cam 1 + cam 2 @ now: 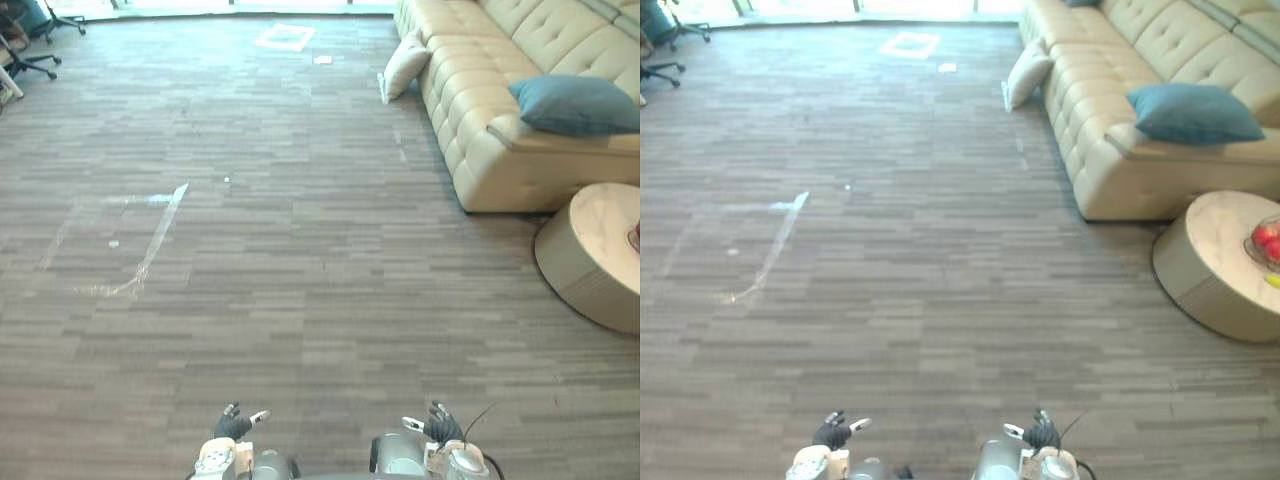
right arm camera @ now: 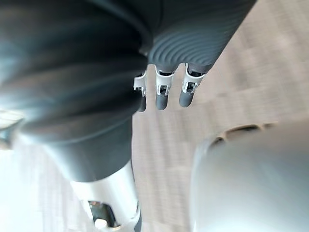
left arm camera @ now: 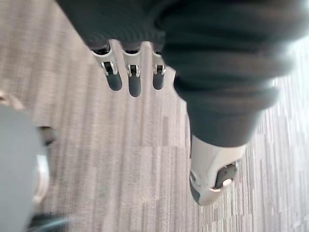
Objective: Pick up cushions and gather them together orderly.
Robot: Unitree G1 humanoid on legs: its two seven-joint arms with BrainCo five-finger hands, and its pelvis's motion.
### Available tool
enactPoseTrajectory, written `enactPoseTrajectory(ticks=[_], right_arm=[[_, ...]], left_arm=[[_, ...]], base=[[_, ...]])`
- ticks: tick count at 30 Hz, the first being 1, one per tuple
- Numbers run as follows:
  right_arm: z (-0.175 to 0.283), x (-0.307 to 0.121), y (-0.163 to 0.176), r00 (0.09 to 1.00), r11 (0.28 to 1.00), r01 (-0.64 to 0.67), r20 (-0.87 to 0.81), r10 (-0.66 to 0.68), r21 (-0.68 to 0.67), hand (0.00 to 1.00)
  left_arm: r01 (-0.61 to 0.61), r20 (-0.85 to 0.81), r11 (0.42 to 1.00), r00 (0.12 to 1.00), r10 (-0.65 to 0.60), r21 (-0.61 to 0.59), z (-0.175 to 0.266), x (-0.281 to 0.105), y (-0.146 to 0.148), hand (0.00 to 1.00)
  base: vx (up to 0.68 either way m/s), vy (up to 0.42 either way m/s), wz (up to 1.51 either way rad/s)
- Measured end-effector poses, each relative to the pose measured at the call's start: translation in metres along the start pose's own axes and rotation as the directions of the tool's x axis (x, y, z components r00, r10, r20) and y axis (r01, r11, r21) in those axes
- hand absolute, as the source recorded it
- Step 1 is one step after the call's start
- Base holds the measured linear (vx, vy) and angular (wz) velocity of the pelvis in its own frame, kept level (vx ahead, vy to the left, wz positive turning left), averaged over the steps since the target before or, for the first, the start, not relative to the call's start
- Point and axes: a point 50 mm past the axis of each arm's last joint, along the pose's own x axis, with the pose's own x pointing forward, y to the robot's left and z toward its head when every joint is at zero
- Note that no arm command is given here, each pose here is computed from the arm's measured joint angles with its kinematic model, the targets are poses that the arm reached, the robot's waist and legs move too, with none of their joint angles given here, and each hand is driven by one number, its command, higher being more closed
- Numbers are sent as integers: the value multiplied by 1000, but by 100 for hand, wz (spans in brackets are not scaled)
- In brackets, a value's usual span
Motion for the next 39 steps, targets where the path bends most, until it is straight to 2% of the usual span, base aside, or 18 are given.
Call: enactPoseTrajectory(ticks=[2, 5, 10, 19, 25, 30, 34, 39], right_arm=[[-23, -8, -8, 997, 1000, 24, -77, -24, 0, 0], [-21, -7, -25, 993, 996, 83, -89, -80, 23, 0], [-28, -10, -17, 992, 996, 70, -104, -65, 47, 0], [-22, -5, -8, 993, 998, 59, -106, -55, 38, 0], [-45, -15, 11, 985, 998, 26, -173, -15, 60, 0], [-21, -7, -2, 997, 1000, 20, -73, -18, 19, 0], [-26, -10, -7, 996, 999, 31, -88, -29, 17, 0], [-29, -11, -22, 990, 993, 94, -108, -87, 71, 0]], left_arm=[[2, -18, 1000, 1000, -3, -8, -6, -2, -2, 0], [37, -32, 997, 999, -40, -65, -8, -3, -21, 0], [-17, -8, 989, 1000, 16, -146, -4, -3, -11, 0], [-42, 35, 990, 998, 47, -134, 4, -2, 4, 0], [-84, 19, 995, 996, 85, -59, 4, 0, 27, 0], [-20, -23, 1000, 1000, 20, -14, -8, -2, 8, 0], [9, -3, 1000, 1000, -9, -4, 0, 0, -1, 0], [47, -20, 995, 999, -48, -83, -6, -4, -27, 0]], base=[[876, -169, 57], [711, -178, 8], [611, -152, 0], [571, 129, -53], [698, 249, 18], [666, 95, 0], [695, -130, 50], [677, -179, 12]])
